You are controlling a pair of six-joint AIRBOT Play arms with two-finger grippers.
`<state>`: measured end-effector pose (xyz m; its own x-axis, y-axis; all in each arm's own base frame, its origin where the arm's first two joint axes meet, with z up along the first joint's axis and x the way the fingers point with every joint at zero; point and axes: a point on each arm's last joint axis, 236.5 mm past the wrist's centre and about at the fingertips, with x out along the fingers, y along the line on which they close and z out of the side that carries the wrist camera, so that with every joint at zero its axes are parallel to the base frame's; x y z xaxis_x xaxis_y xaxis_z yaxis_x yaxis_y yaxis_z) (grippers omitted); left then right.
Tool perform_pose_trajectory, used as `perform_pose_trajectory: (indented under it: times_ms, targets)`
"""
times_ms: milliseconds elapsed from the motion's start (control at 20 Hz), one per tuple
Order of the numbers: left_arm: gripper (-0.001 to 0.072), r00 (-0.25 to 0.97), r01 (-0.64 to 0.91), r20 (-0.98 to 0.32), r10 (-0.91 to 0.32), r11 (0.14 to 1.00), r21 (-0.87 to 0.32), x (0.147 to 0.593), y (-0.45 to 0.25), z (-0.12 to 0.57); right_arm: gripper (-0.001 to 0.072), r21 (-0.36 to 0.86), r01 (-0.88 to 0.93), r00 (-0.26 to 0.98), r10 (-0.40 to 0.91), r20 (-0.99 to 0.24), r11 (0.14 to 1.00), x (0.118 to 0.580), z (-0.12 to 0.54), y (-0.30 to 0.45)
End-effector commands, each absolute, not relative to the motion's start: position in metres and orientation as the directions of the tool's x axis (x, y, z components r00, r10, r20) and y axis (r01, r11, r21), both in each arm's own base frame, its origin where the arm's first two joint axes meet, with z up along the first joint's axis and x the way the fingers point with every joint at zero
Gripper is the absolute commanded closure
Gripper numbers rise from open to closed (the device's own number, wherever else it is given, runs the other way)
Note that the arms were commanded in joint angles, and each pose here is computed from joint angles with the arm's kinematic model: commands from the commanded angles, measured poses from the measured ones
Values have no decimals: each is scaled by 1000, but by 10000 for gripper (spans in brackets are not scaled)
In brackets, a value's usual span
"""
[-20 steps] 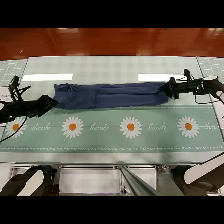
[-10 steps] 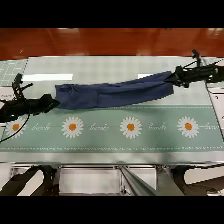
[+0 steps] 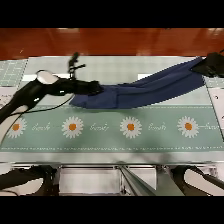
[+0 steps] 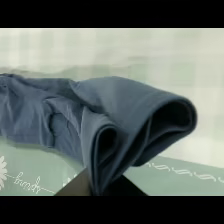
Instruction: Fold the shirts.
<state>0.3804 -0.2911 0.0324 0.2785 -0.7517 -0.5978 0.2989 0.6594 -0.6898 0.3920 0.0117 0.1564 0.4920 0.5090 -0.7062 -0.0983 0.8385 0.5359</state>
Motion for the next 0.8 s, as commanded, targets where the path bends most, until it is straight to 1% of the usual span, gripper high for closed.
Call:
perform_pose_trajectory:
  times_ms: [0, 200, 350, 500, 600, 650, 750]
  targets:
    - [686, 146, 369, -585, -798, 593, -716, 384, -402, 21, 682, 510, -128, 529, 493, -691, 851, 363, 193, 22]
    - [686, 45, 394, -629, -776, 592, -703, 375, -484, 1, 682, 536, -122, 531, 511, -676, 836, 342, 191, 35]
    - [686, -12, 373, -630, -776, 581, -723, 363, -523, -16, 682, 570, -126, 521, 543, -658, 812, 339, 186, 43]
    - [686, -49, 359, -609, -792, 555, -750, 350, -552, -28, 682, 591, -146, 529, 568, -631, 793, 341, 193, 48]
    - [686, -111, 324, -592, -798, 534, -781, 330, -563, -37, 682, 598, -154, 533, 576, -620, 786, 342, 195, 51]
    - [685, -142, 331, -590, -795, 524, -785, 320, -565, -40, 682, 598, -153, 535, 575, -619, 787, 343, 195, 50]
    - [685, -157, 356, -592, -791, 514, -781, 318, -562, -36, 682, 596, -153, 542, 571, -617, 788, 344, 196, 49]
